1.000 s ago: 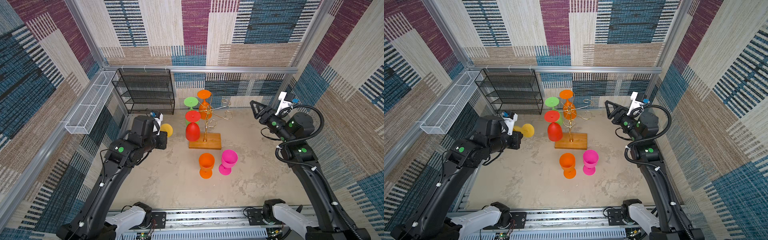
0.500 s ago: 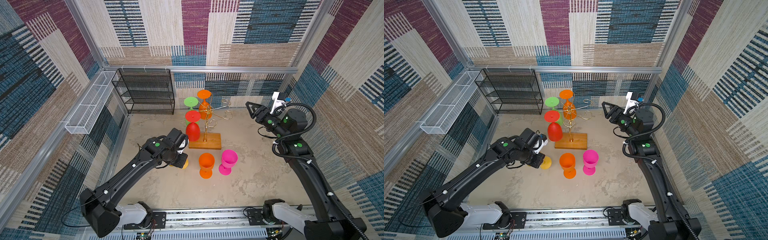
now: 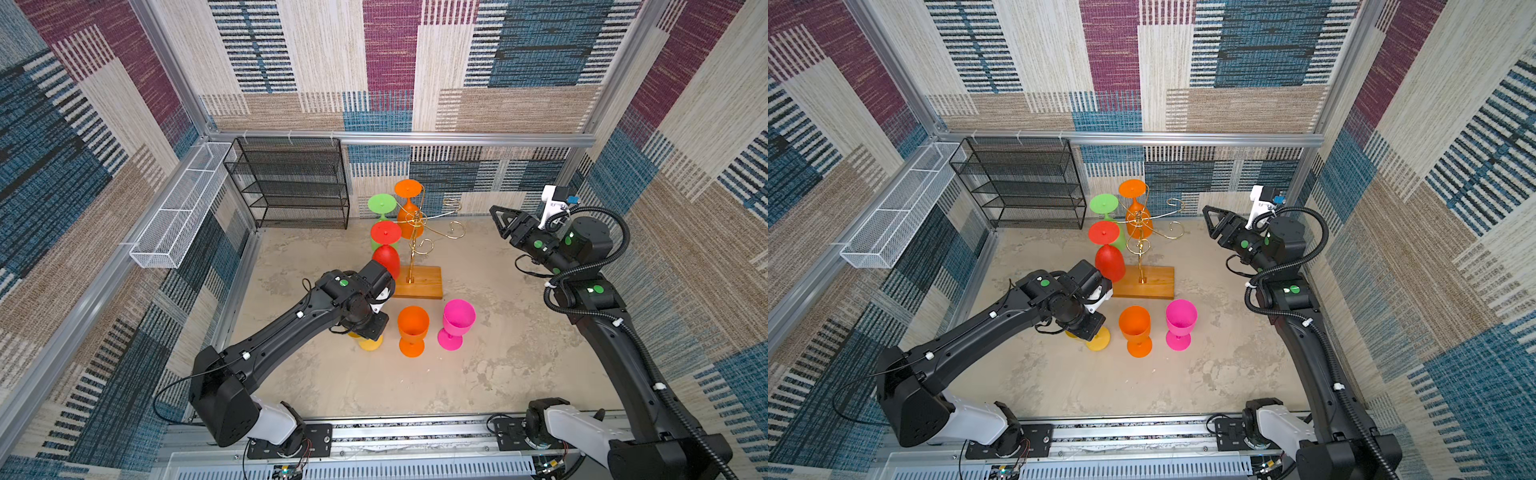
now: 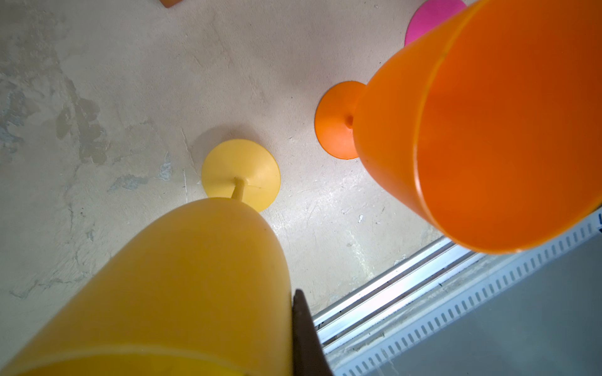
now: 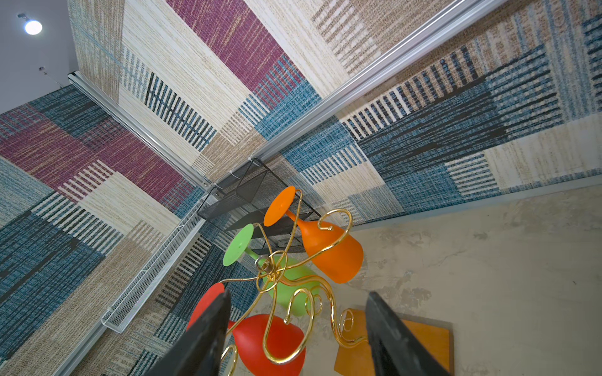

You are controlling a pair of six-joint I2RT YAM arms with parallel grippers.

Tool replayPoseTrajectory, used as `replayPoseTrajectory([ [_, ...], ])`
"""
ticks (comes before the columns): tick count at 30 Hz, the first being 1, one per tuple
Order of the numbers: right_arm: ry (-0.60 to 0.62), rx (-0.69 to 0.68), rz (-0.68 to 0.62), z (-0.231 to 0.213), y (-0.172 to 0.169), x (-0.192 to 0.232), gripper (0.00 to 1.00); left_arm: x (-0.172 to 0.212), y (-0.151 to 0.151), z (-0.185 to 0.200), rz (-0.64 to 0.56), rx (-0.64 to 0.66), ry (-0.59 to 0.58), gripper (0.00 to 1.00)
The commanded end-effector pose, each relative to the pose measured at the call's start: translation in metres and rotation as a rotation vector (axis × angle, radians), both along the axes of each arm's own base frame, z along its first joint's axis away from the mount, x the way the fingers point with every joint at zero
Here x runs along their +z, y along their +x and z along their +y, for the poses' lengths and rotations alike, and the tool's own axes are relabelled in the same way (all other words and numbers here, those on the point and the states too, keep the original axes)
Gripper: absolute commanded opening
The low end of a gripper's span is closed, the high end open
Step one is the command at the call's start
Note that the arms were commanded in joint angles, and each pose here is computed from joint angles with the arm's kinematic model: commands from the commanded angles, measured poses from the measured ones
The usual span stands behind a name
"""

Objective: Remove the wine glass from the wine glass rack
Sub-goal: 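Lower the yellow glass upright beside the orange glass with the left gripper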

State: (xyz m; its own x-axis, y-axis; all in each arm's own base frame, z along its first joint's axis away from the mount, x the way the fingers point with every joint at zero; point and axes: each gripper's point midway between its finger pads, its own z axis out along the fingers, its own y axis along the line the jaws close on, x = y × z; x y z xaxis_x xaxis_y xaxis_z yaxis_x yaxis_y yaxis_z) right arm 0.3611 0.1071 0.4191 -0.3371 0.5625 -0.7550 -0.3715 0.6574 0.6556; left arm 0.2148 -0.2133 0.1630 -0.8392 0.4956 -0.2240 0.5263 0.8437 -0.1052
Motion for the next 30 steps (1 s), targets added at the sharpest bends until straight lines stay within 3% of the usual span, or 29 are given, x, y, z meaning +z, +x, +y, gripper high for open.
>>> replayPoseTrajectory([
  [1, 0.008, 0.010, -0.011, 0.002, 0.000, 0.004, 0.67, -0.002, -0.002, -0.002, 0.014, -0.027, 0.007, 0.00],
  [8, 0.006, 0.012, -0.005, 0.002, 0.001, 0.001, 0.67, -0.008, -0.003, -0.006, 0.033, -0.039, 0.017, 0.01],
  [21, 0.005, 0.016, 0.004, 0.003, 0.002, -0.003, 0.67, 0.000, -0.002, -0.014, 0.030, -0.047, -0.012, 0.25],
  [26, 0.003, 0.019, 0.002, 0.003, 0.001, -0.003, 0.67, 0.016, -0.006, -0.018, 0.026, -0.046, -0.058, 0.34],
  [30, 0.000, 0.014, 0.000, 0.002, 0.000, -0.002, 0.67, 0.050, -0.008, -0.021, -0.031, -0.037, -0.142, 0.40],
])
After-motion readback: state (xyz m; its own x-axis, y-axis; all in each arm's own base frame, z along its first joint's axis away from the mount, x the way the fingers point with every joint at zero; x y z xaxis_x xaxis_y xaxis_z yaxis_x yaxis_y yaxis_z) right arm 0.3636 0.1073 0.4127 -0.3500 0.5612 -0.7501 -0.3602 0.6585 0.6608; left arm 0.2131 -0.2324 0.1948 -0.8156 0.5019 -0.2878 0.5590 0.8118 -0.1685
